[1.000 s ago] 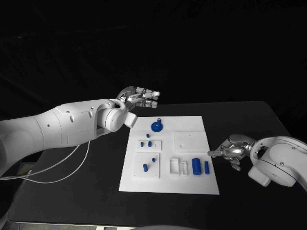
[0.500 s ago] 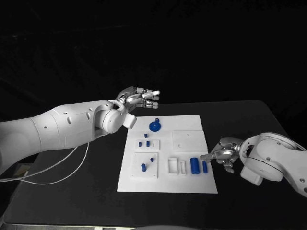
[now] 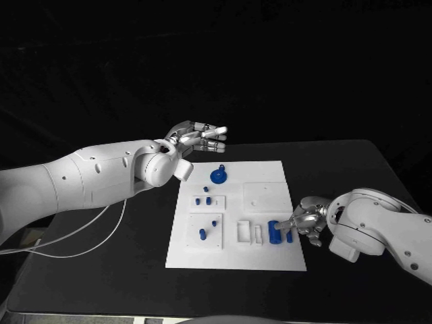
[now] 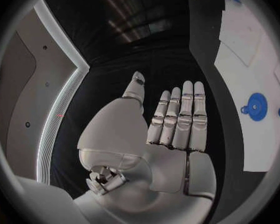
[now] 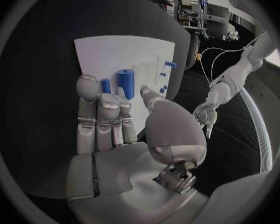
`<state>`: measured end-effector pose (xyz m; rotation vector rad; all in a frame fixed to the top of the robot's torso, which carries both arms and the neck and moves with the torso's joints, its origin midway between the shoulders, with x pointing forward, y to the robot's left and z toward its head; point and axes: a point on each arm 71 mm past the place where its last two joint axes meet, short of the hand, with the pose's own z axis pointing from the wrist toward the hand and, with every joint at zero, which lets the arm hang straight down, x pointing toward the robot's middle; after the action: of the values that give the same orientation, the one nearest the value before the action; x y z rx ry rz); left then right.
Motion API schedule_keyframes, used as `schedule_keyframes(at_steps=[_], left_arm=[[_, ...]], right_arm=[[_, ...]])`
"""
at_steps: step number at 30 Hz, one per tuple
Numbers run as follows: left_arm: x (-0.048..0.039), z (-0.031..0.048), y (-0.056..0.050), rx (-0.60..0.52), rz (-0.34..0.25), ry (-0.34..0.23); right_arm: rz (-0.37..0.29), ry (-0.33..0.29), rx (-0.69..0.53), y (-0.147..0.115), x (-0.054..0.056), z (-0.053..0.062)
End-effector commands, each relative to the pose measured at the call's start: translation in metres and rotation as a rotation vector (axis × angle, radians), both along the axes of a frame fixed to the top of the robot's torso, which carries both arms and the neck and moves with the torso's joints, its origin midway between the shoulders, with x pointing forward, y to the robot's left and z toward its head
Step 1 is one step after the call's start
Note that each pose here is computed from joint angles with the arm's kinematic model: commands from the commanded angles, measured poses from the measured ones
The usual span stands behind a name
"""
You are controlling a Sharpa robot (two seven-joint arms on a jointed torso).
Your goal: Assemble the parts on the task board
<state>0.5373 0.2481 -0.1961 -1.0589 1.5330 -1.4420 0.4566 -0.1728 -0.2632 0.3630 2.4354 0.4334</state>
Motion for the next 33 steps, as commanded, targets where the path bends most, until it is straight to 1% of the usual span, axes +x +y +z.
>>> schedule_keyframes(at_steps=[1, 7, 15, 20, 27, 33], left_arm=[[-0.0013, 0.0014, -0.004, -0.009, -0.031, -0.01], [-0.0019, 0.0015, -0.005, -0.007, -0.034, -0.009], [-0.0023, 0.0015, -0.005, -0.007, -0.038, -0.007], [-0.0025, 0.0015, -0.006, -0.008, -0.042, -0.005], [-0.0029, 0.0012, -0.007, -0.008, -0.049, 0.001], [-0.0032, 0.0008, -0.008, -0.005, -0.054, 0.006]], right_arm=[[0.023, 0.005, -0.027, 0.003, -0.001, -0.005], [0.032, 0.019, -0.039, 0.007, -0.001, -0.012], [0.048, 0.019, -0.051, 0.017, -0.001, -0.02], [0.054, 0.005, -0.063, 0.023, 0.0, -0.024], [0.054, -0.035, -0.09, 0.028, 0.002, -0.027], [0.055, -0.059, -0.095, 0.032, 0.004, -0.029]])
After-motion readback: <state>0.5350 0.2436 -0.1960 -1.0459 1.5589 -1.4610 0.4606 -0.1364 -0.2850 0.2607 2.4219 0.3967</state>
